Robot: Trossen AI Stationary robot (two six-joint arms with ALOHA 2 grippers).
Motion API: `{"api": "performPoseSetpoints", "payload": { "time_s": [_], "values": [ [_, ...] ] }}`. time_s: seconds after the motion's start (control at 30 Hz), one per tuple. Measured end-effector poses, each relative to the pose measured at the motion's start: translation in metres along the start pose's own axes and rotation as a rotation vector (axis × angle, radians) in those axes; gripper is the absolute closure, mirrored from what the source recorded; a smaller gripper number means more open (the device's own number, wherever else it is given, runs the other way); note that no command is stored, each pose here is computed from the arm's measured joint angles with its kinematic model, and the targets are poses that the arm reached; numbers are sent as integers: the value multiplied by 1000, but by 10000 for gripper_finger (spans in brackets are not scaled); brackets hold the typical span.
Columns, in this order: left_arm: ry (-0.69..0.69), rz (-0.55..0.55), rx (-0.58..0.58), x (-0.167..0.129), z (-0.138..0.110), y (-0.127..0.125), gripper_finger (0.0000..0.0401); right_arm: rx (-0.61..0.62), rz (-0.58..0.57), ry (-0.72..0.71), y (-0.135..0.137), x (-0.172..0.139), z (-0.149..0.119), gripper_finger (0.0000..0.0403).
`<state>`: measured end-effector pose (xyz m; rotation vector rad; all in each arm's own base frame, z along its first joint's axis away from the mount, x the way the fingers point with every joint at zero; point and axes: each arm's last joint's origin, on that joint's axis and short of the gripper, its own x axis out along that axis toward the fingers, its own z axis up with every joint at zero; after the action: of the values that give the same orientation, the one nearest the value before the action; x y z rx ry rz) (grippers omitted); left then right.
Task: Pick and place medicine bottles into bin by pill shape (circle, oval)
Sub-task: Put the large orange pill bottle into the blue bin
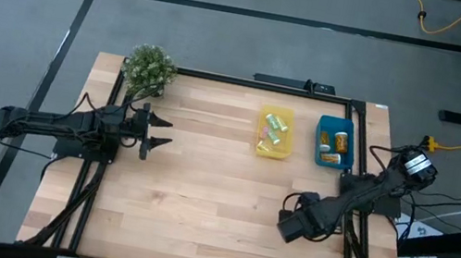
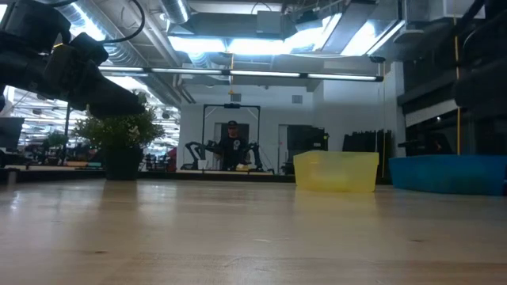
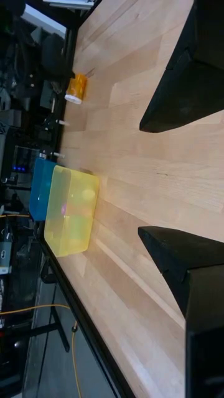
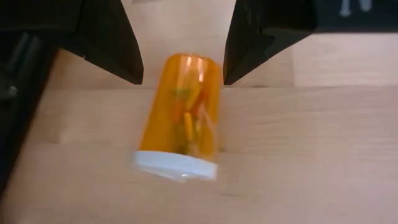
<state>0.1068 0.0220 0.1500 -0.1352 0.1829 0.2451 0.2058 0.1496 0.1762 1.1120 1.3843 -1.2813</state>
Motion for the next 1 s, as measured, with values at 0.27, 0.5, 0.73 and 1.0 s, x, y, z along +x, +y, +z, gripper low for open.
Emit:
{"api": "performPoseSetpoints", "payload": {
  "time_s": [0.27, 0.5, 0.73, 1.0],
  "values": [
    [1, 0, 0, 0, 0, 0, 147, -16, 20, 12, -4, 29, 7, 179],
    [0, 0, 0, 0, 0, 0, 147, -12, 35, 22, -8, 45, 13, 179],
    [0, 0, 0, 0, 0, 0, 147, 11, 16, 23, -8, 46, 20, 179],
    [1, 0, 0, 0, 0, 0, 147, 3, 27, -6, -5, 46, 25, 219]
  ]
}}
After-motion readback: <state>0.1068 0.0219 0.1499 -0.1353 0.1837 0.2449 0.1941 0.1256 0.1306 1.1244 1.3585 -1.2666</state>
